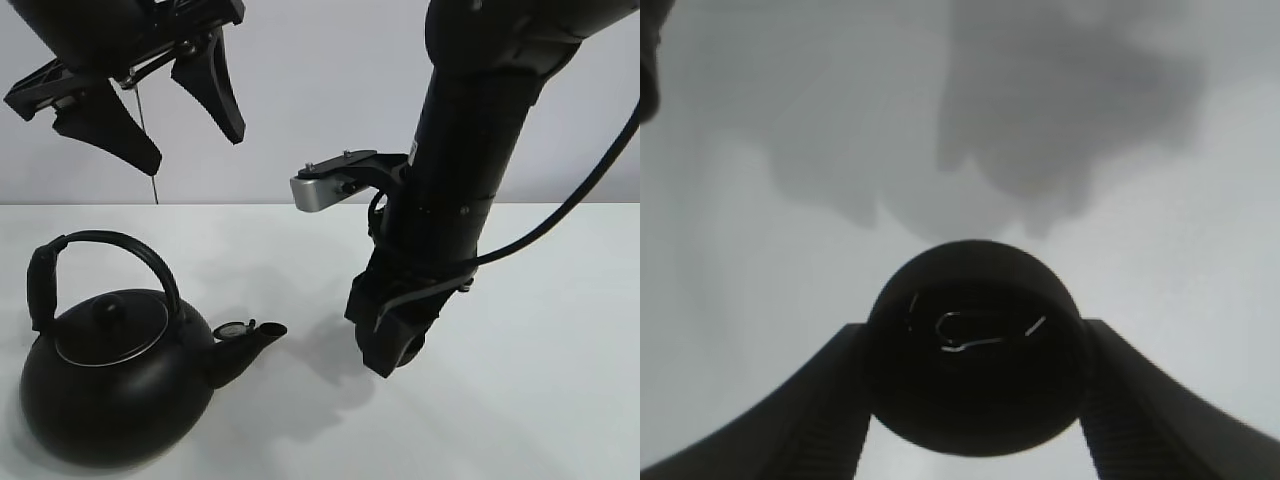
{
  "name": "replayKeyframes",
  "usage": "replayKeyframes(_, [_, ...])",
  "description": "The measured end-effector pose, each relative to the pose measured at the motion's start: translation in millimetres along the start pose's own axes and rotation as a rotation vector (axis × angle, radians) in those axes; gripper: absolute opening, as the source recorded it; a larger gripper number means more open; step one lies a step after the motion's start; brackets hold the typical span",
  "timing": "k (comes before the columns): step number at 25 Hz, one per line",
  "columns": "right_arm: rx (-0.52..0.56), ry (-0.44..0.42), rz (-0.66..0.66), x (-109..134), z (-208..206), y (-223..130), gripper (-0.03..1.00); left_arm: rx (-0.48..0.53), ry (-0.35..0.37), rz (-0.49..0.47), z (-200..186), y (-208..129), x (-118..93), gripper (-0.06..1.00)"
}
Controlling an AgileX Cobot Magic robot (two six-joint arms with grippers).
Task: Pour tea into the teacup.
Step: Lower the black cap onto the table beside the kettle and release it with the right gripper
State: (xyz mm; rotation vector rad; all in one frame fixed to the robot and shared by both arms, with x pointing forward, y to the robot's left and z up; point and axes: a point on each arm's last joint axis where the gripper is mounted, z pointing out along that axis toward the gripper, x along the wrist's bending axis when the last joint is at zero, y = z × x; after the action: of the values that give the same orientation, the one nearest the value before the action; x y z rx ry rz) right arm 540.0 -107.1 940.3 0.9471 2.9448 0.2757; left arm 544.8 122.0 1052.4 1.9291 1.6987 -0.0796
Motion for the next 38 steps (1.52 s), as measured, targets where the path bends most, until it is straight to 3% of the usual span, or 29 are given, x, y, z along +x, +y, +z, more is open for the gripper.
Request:
replayKeyframes(12, [-0.048,0.039,0.017,2.0,19.3,7.8,0.4,0.0,0.0,0.0,0.0,0.0,0.0,0.52])
replayKeyframes(18, [-0.035,0.043,-0.049,19.6,37.6,15.1,0.4,-0.002,0.0,0.0,0.0,0.2,0.0,0.52])
replayKeyframes(27, [-0.097,0.011,0.014,15.1,44.1,30.6,0.4,-0.011,-0.002,0.0,0.0,1.0,-0.2,0.52])
replayKeyframes(38, [-0.076,0.033,0.036,16.1,51.9,29.8,0.4,-0.011,-0.002,0.0,0.0,1.0,-0.2,0.52])
